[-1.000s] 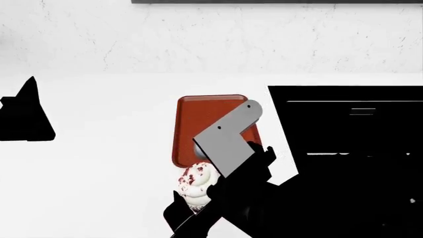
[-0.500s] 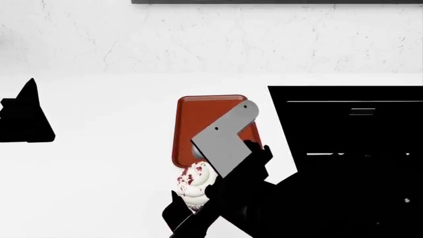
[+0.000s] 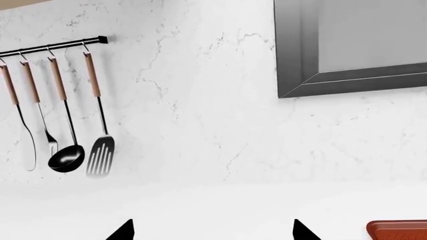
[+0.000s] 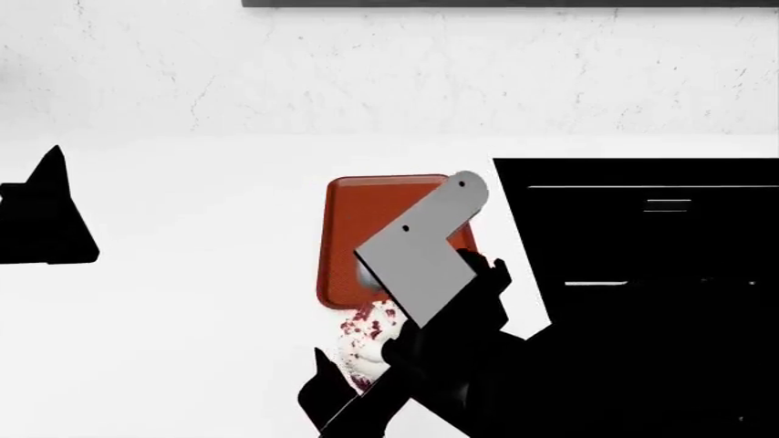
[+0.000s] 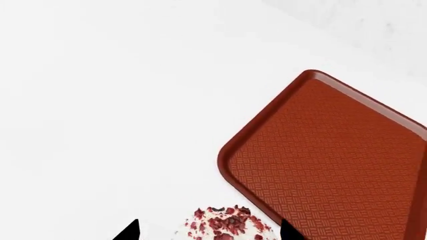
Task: Move the fresh-baked cupcake off the tray onto the counter, and place the bowl used for mixing into the sink.
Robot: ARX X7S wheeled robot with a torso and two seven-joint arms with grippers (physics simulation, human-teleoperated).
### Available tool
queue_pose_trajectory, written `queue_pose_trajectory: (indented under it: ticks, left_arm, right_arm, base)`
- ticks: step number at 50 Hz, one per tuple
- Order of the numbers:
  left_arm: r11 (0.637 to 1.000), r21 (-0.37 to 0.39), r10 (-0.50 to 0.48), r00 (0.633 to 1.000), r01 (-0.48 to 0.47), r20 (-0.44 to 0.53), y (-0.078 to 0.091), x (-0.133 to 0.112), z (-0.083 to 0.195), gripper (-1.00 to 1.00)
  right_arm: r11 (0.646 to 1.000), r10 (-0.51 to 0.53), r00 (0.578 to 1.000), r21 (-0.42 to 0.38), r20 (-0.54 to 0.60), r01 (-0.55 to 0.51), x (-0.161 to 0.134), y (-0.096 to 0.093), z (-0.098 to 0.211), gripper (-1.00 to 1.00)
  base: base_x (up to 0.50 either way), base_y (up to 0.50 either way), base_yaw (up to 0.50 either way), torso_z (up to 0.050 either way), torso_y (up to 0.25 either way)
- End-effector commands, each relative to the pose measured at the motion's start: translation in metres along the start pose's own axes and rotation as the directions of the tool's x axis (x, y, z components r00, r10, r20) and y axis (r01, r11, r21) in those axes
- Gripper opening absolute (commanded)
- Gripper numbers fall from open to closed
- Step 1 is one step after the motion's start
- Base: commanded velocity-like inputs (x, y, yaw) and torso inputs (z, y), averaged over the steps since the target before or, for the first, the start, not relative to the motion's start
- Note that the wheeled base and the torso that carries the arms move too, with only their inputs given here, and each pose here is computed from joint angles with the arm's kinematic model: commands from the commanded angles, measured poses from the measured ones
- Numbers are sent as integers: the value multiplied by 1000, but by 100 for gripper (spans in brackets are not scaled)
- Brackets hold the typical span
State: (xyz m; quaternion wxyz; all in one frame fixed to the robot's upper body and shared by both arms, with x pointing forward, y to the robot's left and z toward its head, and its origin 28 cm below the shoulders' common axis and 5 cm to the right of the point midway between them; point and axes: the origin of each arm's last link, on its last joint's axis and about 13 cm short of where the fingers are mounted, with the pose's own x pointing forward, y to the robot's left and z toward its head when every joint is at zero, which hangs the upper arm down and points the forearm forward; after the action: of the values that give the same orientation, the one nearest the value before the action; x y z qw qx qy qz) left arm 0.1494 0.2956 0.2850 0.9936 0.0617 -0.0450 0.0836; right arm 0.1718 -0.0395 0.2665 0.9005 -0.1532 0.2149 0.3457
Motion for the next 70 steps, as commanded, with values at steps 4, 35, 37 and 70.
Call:
queue_pose_trajectory:
  ticks: [4,35,37,70]
  left_arm:
    - [1000,-2,2,1000,-2,0,0,-2,0,100]
    - [1000,-7,-2,1000,2,11,1,-2,3,100]
    - [1000,-10,1,1000,-1,11,1,-3,3,100]
    - [1000,-22,-9,1000,10,18,0,-4,2,100]
  right_arm:
    - [1000,-8,998,-17,64,9,-18,2,12,100]
    - [993,-116,951,5,285,120,-73,3,37,100]
    - [989,-145,941,32,306,142,-75,1,37,100]
    - [937,-342,835,82,431,341,-104,-6,31,100]
  base:
    - [0,0,0,0,0]
    - [0,0,0,0,0]
    - [0,0,0,0,0]
    - [0,0,0,0,0]
